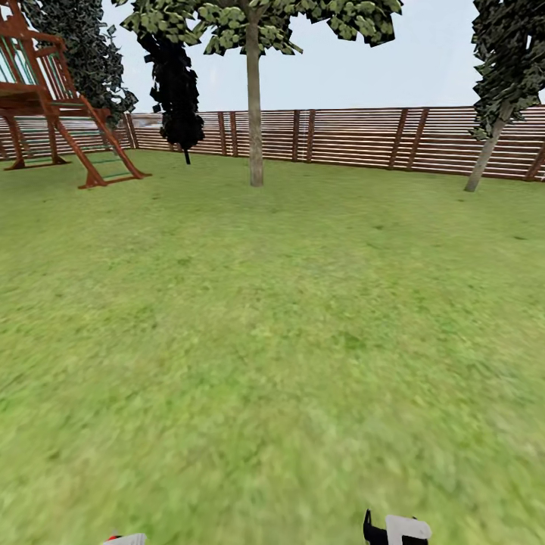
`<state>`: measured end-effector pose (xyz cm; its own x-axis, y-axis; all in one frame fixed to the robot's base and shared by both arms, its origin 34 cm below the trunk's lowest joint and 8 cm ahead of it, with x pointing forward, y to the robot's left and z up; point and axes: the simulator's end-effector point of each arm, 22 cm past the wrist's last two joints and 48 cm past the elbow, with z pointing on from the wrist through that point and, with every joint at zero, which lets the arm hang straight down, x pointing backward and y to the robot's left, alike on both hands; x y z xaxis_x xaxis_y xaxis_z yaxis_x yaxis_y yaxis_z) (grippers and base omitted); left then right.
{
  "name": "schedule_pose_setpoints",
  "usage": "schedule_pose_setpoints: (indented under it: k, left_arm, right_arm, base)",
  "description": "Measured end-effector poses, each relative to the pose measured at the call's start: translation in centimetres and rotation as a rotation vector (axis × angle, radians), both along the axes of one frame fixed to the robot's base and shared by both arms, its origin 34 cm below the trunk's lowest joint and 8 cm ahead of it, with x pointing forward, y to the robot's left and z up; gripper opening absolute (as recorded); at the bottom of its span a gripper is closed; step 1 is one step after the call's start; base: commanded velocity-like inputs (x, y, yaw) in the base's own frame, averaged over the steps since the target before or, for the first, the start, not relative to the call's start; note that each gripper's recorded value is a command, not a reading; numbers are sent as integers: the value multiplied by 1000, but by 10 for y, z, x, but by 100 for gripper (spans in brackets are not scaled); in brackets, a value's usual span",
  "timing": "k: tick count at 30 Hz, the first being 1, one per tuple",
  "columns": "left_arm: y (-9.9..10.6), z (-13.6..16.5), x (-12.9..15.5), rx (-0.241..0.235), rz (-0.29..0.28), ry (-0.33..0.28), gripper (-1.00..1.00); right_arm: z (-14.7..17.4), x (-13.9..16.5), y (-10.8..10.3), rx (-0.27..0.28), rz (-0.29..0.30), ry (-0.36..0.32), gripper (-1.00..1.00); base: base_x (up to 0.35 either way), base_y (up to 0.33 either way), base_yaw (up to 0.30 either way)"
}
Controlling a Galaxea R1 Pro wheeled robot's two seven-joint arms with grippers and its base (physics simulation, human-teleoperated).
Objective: In the garden, pick up the pesticide atomizer on the floor and spray pesticide onto both trees until each tree trunk is fully covered.
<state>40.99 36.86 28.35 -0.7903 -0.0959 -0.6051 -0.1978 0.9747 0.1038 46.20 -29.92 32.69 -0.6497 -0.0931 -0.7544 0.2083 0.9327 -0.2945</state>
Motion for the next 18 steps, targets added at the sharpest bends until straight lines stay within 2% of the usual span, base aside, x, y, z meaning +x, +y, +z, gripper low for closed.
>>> schedule_pose_setpoints:
  k: [5, 9, 18]
  left_arm:
    - [0, 0, 0, 0, 0, 0, -100]
    - [0, 0, 0, 0, 0, 0, -100]
    - [0, 0, 0, 0, 2, 0, -100]
  right_arm:
    - [-1, -1, 0, 1, 0, 3, 100]
    - [-10, -16, 7, 13, 3, 44, 100]
    - [-11, -18, 7, 15, 4, 50, 100]
  base:
    - [338, 0, 0]
    - [338, 0, 0]
    - [338, 0, 0]
